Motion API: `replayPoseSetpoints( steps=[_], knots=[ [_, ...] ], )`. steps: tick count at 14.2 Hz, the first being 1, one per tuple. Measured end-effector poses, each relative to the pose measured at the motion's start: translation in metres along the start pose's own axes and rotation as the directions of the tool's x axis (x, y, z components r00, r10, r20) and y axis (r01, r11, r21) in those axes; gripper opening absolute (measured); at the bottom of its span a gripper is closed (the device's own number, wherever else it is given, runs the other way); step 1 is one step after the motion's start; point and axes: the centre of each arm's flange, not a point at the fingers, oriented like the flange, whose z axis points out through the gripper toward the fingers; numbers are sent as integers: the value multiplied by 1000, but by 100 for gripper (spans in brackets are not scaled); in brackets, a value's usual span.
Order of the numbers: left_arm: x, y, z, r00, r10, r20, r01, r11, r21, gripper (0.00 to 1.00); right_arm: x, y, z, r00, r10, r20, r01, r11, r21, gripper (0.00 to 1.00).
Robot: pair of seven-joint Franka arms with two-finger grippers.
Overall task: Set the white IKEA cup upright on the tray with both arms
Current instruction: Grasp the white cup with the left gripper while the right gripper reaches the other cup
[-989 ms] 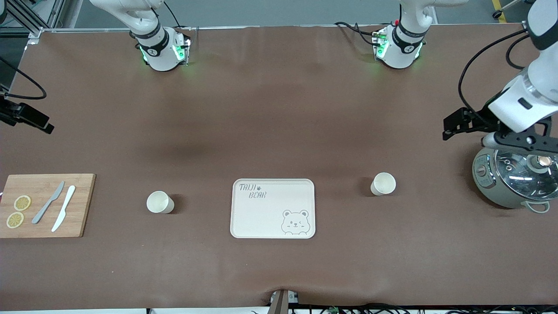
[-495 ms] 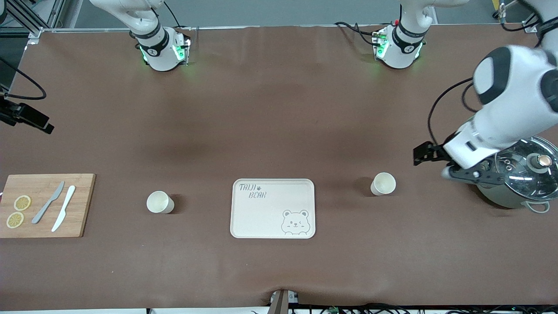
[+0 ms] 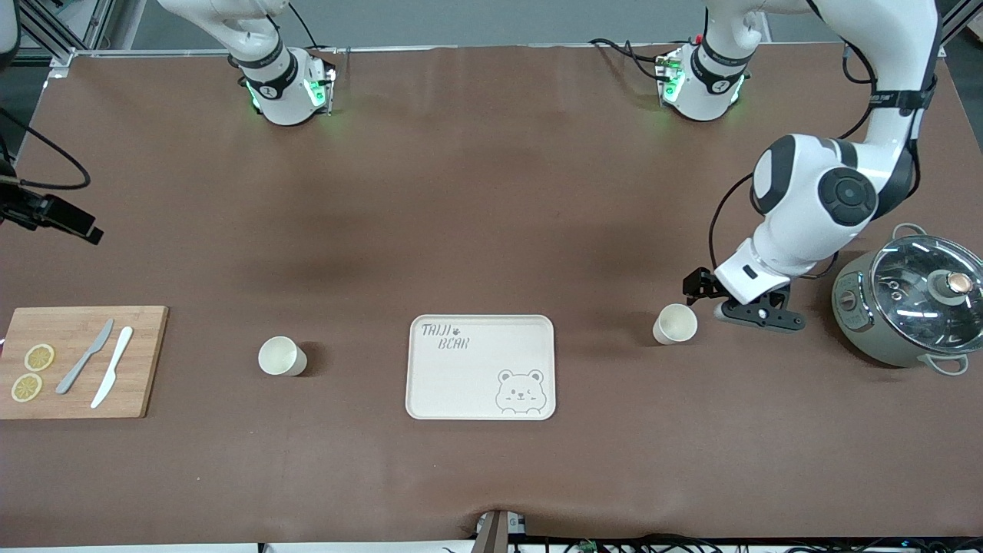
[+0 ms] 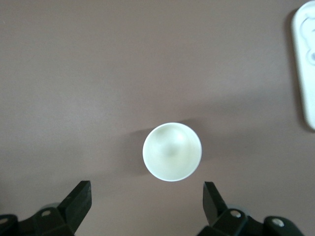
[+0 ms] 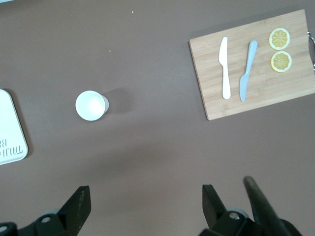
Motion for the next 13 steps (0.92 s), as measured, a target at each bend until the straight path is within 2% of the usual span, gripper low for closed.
replayPoseSetpoints(
  steps=[3,7,10,13],
  knots=[
    [-10,-2,37,1000,3,-14,-3,1000,4,100,20,-14,31,1000,8,-1,-8,998,59,100],
    [-11,-4,67,1000,0,-25,0,1000,3,100,41,-43,84,1000,5,-5,-5,998,66,100],
    [-10,-5,74,999,-1,-39,2,1000,4,100,52,-57,136,999,18,-43,-15,997,71,100],
    [-8,-6,82,999,0,-52,1,1000,4,100,55,-66,177,1000,14,-27,-12,998,65,100]
  ],
)
